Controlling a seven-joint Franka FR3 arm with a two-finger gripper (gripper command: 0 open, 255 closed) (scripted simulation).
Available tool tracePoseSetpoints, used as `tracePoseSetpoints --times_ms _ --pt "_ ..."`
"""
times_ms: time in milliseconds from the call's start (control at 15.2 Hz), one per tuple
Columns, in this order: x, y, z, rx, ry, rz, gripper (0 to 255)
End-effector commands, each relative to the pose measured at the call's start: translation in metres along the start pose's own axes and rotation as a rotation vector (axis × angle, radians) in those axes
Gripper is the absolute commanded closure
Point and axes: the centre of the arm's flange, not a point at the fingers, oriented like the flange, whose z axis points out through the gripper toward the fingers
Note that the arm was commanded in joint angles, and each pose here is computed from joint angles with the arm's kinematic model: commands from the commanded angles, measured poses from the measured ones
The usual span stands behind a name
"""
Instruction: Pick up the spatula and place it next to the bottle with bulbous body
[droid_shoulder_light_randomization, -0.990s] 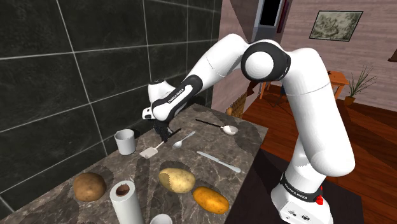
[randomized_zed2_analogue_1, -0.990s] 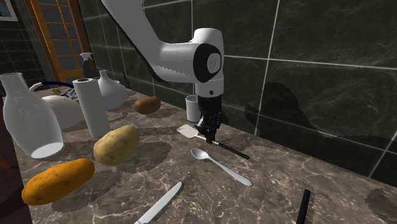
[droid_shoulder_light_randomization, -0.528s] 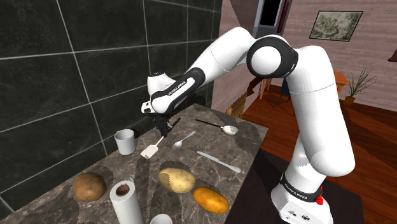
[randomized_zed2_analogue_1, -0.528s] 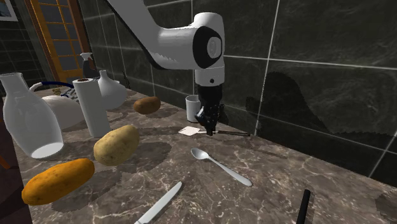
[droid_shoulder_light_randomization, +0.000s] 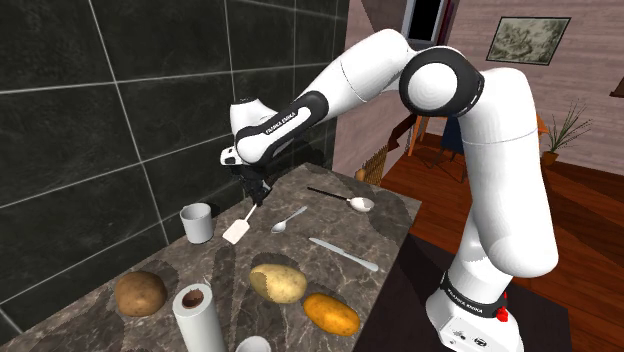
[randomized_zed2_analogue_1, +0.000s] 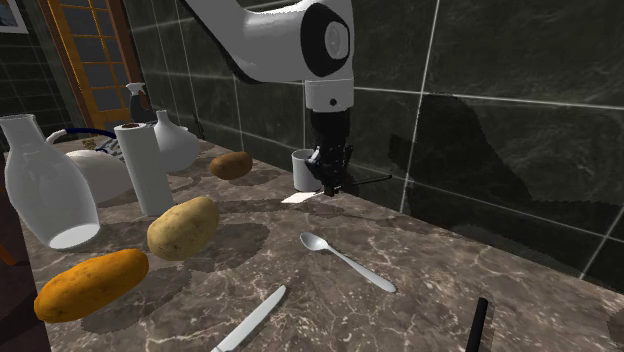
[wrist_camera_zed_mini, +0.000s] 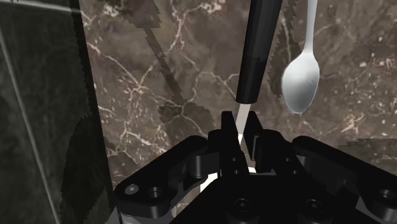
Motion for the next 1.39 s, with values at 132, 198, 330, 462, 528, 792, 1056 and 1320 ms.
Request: tracePoseSetpoints --times_ms 132,198,330,462,528,792,1056,1320 --pt "-0.002 0.001 -0.021 0.0 0.0 0.0 255" --pt "-0.003 0.002 -0.026 0.0 0.0 0.0 255" --pt "-0.003 0.001 -0.037 0.0 0.0 0.0 255" --pt "-0.004 0.002 -0.048 0.0 0.0 0.0 255" --pt "-0.004 0.002 -0.053 0.0 0.0 0.0 255" --pt "-0.006 0.002 -0.074 0.0 0.0 0.0 255" --pt "-0.007 0.002 -0.095 0.0 0.0 0.0 255" --pt "-0.008 0.002 -0.116 0.0 0.0 0.0 255"
